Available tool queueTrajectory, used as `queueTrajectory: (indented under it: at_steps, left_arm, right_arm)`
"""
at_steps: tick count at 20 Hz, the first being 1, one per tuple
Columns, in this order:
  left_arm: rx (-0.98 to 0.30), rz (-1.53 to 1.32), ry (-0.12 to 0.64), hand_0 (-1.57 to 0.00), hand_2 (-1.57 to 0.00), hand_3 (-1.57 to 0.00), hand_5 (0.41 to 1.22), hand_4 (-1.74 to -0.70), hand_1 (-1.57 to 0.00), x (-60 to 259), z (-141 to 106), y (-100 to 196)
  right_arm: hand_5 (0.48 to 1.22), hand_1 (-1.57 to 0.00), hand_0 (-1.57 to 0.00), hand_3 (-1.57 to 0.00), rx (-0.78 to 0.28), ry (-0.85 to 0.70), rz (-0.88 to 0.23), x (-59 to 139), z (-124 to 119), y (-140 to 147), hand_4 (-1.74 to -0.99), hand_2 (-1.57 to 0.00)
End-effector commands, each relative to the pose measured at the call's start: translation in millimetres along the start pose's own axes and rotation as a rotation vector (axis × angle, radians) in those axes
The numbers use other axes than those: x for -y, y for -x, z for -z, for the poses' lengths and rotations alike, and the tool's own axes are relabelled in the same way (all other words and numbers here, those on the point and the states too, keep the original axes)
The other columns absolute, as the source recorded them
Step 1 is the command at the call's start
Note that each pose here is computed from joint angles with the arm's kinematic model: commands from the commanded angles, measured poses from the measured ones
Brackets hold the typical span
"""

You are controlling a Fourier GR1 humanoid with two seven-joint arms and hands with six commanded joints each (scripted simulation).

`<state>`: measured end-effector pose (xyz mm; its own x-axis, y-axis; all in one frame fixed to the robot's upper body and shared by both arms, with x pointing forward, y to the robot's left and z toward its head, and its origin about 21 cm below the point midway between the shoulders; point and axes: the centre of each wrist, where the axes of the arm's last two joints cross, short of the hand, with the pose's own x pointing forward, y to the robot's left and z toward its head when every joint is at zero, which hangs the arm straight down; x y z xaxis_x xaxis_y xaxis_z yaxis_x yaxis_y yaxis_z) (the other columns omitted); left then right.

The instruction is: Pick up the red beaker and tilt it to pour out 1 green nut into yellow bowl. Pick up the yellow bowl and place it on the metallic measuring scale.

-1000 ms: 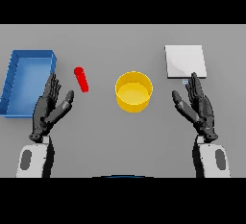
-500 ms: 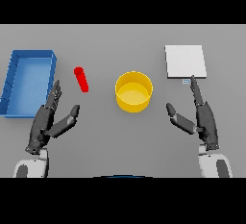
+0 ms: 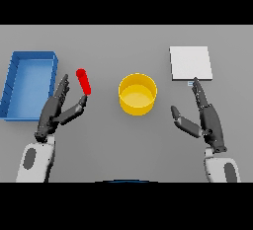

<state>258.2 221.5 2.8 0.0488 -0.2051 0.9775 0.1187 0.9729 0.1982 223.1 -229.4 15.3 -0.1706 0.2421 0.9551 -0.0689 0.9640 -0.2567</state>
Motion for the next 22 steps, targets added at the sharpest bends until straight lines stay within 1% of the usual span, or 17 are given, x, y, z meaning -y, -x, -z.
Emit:
queueTrajectory:
  at_steps: [1, 2, 3, 4, 6, 8, 9, 11, 13, 14, 15, 17, 18, 20, 22]
  left_arm:
    - [-0.003, 0.010, 0.002, 0.00, 0.00, 0.00, 0.648, -1.18, 0.00, -2, 10, 1]
    - [-0.011, 0.017, 0.009, 0.00, 0.00, 0.00, 0.644, -1.18, 0.00, 0, 16, 4]
    - [-0.011, 0.024, 0.011, 0.00, 0.00, 0.00, 0.640, -1.18, 0.00, 3, 23, 7]
    - [-0.008, 0.027, 0.019, 0.00, 0.00, 0.00, 0.637, -1.18, 0.00, 3, 29, 8]
    - [0.014, 0.028, 0.035, 0.00, 0.00, 0.00, 0.637, -1.18, 0.00, 5, 43, 5]
    - [0.024, 0.032, 0.041, 0.00, 0.00, 0.00, 0.646, -1.20, 0.00, 5, 51, 7]
    - [0.023, 0.043, 0.051, 0.00, 0.00, 0.00, 0.651, -1.20, 0.00, 10, 56, 4]
    - [0.011, 0.070, 0.043, 0.00, 0.00, 0.00, 0.657, -1.20, 0.00, 9, 64, 5]
    - [-0.006, 0.079, 0.037, 0.00, 0.00, 0.00, 0.663, -1.20, 0.00, 13, 76, 2]
    - [-0.013, 0.087, 0.033, 0.00, 0.00, 0.00, 0.664, -1.20, 0.00, 12, 80, 3]
    - [-0.001, 0.083, 0.037, 0.00, 0.00, 0.00, 0.669, -1.20, 0.00, 18, 82, 3]
    - [-0.009, 0.082, 0.031, 0.00, 0.00, 0.00, 0.673, -1.21, 0.00, 22, 87, 6]
    - [-0.013, 0.082, 0.024, 0.00, 0.00, 0.00, 0.678, -1.22, 0.00, 20, 89, 10]
    - [0.025, 0.043, 0.023, 0.00, 0.00, 0.00, 0.695, -1.25, 0.00, 22, 95, 9]
    - [0.036, -0.007, 0.005, 0.00, 0.00, 0.00, 0.708, -1.29, 0.00, 22, 101, 16]
  right_arm:
    - [0.626, 0.00, 0.00, 0.00, -0.016, 0.003, 0.006, 1.1, 0, 2, -1.219, 0.00]
    - [0.626, 0.00, 0.00, 0.00, -0.015, 0.004, 0.007, 1.6, 0, 2, -1.220, 0.00]
    - [0.627, 0.00, 0.00, 0.00, -0.007, 0.001, 0.008, 1.9, -4, 5, -1.225, 0.00]
    - [0.626, 0.00, 0.00, 0.00, -0.002, 0.000, 0.011, -2.1, -5, 4, -1.229, 0.00]
    - [0.625, 0.00, 0.00, 0.00, -0.007, 0.000, -0.003, -1.1, -1, 2, -1.227, 0.00]
    - [0.626, 0.00, 0.00, 0.00, -0.010, 0.008, -0.016, 2.7, -4, 3, -1.218, 0.00]
    - [0.627, 0.00, 0.00, 0.00, -0.006, 0.003, 0.002, -1.5, -3, 1, -1.222, 0.00]
    - [0.630, 0.00, 0.00, 0.00, -0.021, 0.008, 0.005, 3.6, -2, 4, -1.227, 0.00]
    - [0.633, 0.00, 0.00, 0.00, -0.002, 0.009, 0.016, 6.1, -3, 2, -1.231, 0.00]
    - [0.634, 0.00, 0.00, 0.00, -0.011, 0.003, 0.019, 4.8, 1, 1, -1.233, 0.00]
    - [0.635, 0.00, 0.00, 0.00, -0.022, 0.003, 0.017, 4.9, 2, 2, -1.234, 0.00]
    - [0.639, 0.00, 0.00, 0.00, -0.023, 0.002, 0.015, 2.5, -3, 5, -1.240, 0.00]
    - [0.641, 0.00, 0.00, 0.00, -0.011, 0.010, 0.007, 1.7, -3, 3, -1.241, 0.00]
    - [0.642, 0.00, 0.00, 0.00, -0.018, 0.019, 0.013, 6.1, -4, 2, -1.245, 0.00]
    - [0.645, 0.00, 0.00, 0.00, -0.023, 0.017, 0.014, 4.8, -3, 3, -1.246, 0.00]
